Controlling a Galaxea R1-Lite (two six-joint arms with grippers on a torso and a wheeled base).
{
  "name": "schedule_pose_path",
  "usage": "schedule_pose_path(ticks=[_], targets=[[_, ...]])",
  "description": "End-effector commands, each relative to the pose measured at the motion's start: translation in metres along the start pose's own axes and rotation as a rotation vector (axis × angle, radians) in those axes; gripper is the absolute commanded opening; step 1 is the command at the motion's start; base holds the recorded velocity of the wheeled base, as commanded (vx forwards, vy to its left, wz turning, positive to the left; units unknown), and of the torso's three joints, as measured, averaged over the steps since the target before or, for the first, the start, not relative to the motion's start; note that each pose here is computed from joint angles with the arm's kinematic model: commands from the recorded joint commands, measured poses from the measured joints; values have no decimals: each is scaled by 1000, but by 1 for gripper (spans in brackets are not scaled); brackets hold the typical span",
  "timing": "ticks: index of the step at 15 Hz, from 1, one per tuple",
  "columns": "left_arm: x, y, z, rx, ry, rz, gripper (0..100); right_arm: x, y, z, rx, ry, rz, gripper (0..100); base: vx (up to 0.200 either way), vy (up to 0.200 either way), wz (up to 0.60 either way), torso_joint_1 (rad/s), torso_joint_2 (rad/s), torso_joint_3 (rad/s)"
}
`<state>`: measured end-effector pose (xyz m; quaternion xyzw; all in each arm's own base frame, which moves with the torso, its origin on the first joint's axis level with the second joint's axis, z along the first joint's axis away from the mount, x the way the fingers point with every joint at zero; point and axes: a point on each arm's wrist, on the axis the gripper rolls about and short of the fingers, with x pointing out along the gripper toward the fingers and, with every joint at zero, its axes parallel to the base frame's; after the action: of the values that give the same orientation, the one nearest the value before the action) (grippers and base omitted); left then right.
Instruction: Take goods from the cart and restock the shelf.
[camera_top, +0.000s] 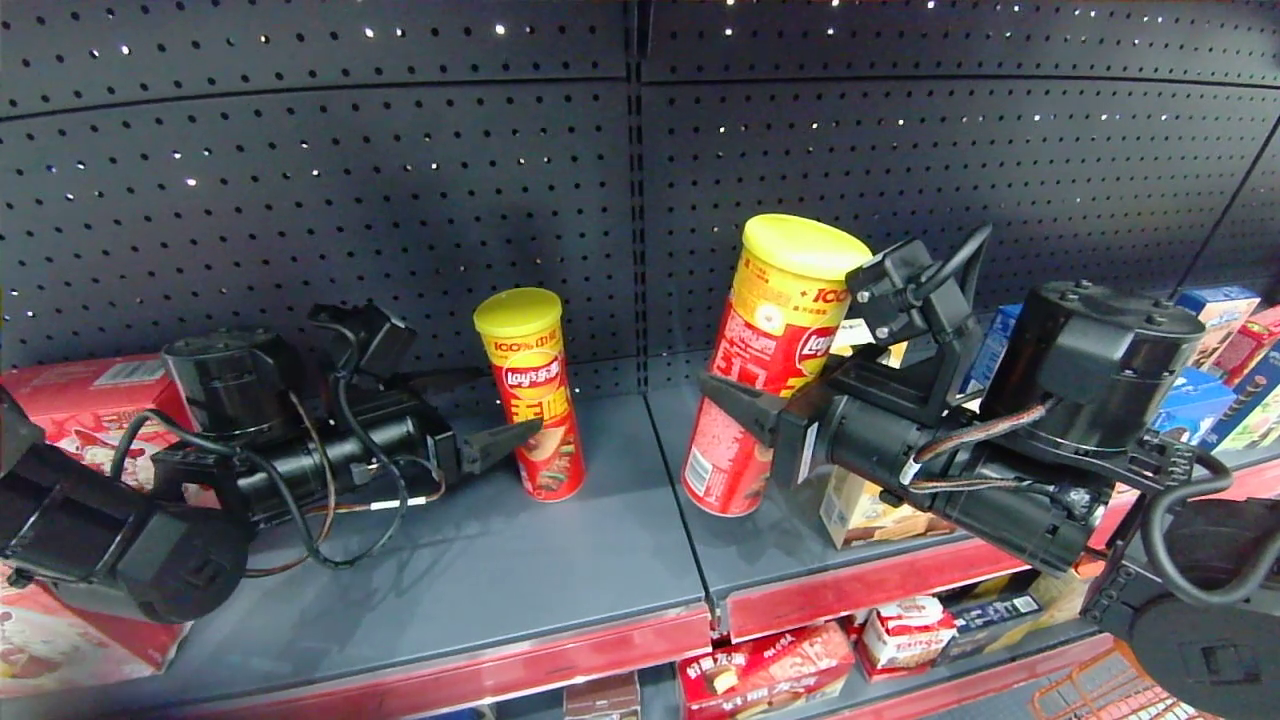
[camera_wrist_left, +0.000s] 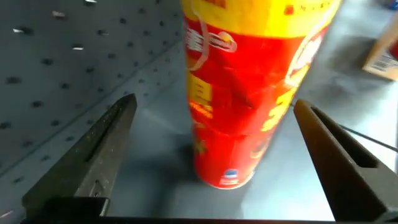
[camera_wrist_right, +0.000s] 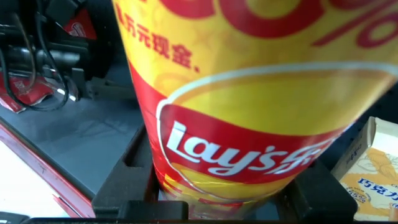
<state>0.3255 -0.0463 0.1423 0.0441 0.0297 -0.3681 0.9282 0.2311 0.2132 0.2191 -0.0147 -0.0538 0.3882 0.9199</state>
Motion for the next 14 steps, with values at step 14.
schedule_pose_path(ticks=[14], targets=[[26, 13, -6, -73, -26, -180, 100, 0, -1, 0, -1, 1, -2, 0, 0, 0, 0, 0, 0, 0]])
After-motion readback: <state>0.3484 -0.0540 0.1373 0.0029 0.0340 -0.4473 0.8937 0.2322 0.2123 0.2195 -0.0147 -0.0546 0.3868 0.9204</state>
